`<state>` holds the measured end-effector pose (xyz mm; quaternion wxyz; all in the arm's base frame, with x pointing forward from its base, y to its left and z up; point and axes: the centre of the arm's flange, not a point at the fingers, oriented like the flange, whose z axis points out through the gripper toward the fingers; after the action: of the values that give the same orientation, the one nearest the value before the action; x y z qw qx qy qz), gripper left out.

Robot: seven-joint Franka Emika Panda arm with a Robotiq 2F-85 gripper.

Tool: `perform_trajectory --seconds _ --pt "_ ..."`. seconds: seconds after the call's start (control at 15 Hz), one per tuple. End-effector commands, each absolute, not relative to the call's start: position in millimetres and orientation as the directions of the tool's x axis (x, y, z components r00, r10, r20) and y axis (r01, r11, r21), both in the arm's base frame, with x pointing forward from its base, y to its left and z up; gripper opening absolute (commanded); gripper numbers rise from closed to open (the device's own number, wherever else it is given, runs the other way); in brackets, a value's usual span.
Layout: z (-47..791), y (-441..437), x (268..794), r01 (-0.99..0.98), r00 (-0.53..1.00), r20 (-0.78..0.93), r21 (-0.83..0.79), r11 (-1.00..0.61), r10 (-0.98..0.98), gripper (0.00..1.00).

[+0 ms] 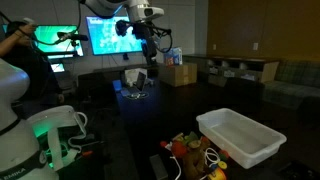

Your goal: Mop all the things away to the left with the white towel and put it in the box

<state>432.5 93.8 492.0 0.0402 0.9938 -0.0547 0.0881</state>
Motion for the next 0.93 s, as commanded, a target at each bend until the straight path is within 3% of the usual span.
perform_trajectory --seconds 0.0,0.6,0.87 --pt "494 94 433 -0.116 0.978 0.184 0.069 -0.991 -0.101 1.00" --pt "486 62 448 -0.140 0.977 0.171 0.062 -0.988 -0.127 1.00" --pt "435 -28 464 -0.158 0.972 0.184 0.060 -0.986 -0.145 1.00"
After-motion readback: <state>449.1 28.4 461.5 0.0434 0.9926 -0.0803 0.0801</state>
